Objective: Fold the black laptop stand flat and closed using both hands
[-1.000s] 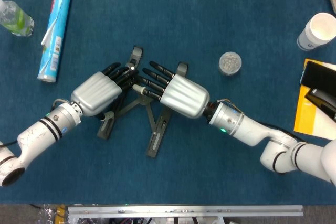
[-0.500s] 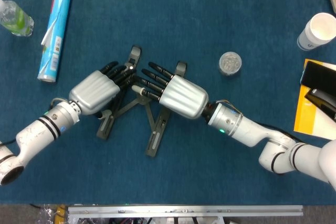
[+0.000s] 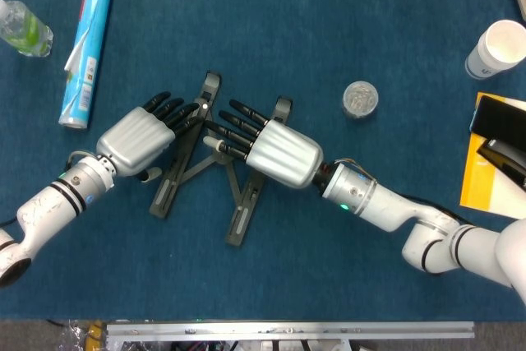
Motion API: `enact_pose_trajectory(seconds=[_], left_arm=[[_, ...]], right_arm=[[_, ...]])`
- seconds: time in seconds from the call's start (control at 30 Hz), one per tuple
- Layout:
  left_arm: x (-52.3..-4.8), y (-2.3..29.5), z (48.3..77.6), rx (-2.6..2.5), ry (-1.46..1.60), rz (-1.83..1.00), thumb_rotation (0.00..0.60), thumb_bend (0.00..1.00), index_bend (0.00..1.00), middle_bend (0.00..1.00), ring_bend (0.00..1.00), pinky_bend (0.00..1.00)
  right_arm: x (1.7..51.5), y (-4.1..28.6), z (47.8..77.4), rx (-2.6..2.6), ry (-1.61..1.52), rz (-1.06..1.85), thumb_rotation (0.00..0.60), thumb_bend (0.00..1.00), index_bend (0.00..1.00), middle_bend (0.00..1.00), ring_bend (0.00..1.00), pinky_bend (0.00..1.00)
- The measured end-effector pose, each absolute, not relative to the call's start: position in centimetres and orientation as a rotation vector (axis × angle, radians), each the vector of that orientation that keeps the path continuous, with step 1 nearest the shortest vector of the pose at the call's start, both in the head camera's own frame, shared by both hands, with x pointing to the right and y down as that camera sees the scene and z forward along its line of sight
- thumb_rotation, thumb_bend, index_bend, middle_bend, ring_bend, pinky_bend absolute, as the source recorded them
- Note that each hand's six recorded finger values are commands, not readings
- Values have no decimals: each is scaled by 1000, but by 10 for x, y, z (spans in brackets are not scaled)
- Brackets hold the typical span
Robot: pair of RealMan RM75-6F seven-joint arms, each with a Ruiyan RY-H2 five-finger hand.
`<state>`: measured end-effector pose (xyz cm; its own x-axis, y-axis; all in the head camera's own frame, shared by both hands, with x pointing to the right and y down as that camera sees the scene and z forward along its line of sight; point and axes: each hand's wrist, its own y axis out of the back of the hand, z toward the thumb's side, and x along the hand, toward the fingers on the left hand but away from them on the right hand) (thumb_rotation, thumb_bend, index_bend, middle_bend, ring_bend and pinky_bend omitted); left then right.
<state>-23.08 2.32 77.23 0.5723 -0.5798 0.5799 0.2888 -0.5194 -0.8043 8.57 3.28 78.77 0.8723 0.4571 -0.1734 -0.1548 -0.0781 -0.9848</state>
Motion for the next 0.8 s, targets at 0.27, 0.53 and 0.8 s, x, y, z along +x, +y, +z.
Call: enact_pose_trajectory(seconds=[0.27,0.53,0.8], left_arm=[[-226,27,774,-1852,247,-1090,600,222,0,0,0,0],[-219,32,772,-1891,252,-1072,600,222,0,0,0,0],[-213,35,770,-1915,254,-1056,600,222,0,0,0,0]], right_arm=[[82,32,787,-1572,-253,510,600,0,0,0,0,0],[79,32,788,-1572,-257,510,600,0,0,0,0,0],[78,31,790,-1572,-262,514,600,0,0,0,0,0]])
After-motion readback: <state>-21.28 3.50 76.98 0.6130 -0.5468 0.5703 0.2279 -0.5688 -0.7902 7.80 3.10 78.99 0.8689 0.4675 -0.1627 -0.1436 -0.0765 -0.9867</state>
